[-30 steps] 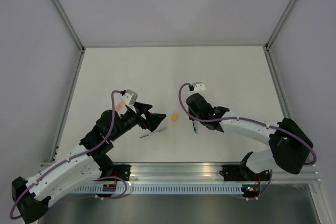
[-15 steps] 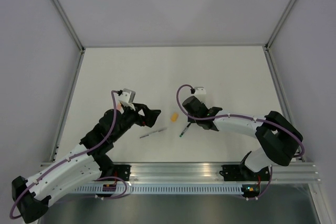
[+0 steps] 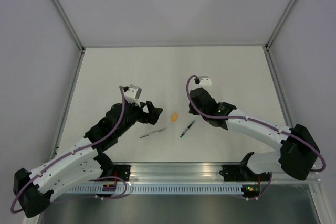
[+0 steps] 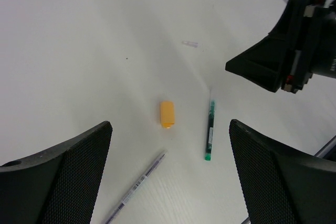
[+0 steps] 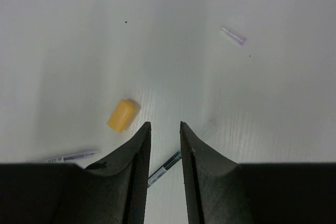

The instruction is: Insert the pens into the pen caps

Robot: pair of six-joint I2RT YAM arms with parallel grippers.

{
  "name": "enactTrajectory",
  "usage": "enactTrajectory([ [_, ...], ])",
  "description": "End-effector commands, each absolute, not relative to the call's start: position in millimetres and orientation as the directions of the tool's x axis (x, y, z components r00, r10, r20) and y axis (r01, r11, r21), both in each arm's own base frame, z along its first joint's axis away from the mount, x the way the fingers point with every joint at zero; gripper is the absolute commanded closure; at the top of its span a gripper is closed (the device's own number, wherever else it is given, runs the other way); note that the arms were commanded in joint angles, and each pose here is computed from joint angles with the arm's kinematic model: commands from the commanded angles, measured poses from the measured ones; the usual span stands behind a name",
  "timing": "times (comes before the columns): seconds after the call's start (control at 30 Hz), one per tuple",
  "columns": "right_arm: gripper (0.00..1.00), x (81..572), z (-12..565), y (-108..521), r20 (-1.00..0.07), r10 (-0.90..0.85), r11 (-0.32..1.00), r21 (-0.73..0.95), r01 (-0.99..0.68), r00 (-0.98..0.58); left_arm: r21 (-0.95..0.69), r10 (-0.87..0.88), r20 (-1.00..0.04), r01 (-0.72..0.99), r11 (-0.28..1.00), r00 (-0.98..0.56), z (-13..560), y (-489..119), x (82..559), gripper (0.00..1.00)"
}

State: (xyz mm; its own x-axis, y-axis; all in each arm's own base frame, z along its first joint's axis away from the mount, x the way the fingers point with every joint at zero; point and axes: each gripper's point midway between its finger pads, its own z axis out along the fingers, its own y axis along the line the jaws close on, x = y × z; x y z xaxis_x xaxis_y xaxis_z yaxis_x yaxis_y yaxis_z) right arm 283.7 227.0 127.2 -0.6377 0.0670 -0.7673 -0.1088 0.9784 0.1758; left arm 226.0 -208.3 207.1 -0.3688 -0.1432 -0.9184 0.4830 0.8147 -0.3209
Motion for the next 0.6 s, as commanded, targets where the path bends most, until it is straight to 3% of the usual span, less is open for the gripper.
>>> enactTrajectory([
  [0.0,0.65,264.9,98.9,225.9,-0.709,0.085,0.970,0.221,-0.106,-0.701,-0.260,-0.035,-0.905,0.485,0.835,-0.425,198.2,-216.8,232.8,0.03],
  [0.2,0.62,268.7,113.2,199.4,-0.745,0.211,0.966,0.259,0.018,-0.633,-0.190,0.180,-0.741,0.460,0.867,-0.647,120.8,-215.3,218.2,0.07],
  [0.37,0.64,281.0,139.4,187.0,-0.741,0.369,0.899,0.439,0.011,-0.561,-0.194,0.239,-0.629,0.448,0.873,-0.739,76.4,-211.3,200.5,0.11],
  [0.57,0.69,270.3,113.0,210.1,-0.643,0.357,0.865,0.501,-0.019,-0.678,-0.200,0.290,-0.585,0.481,0.853,-0.758,72.8,-218.5,197.2,0.13],
])
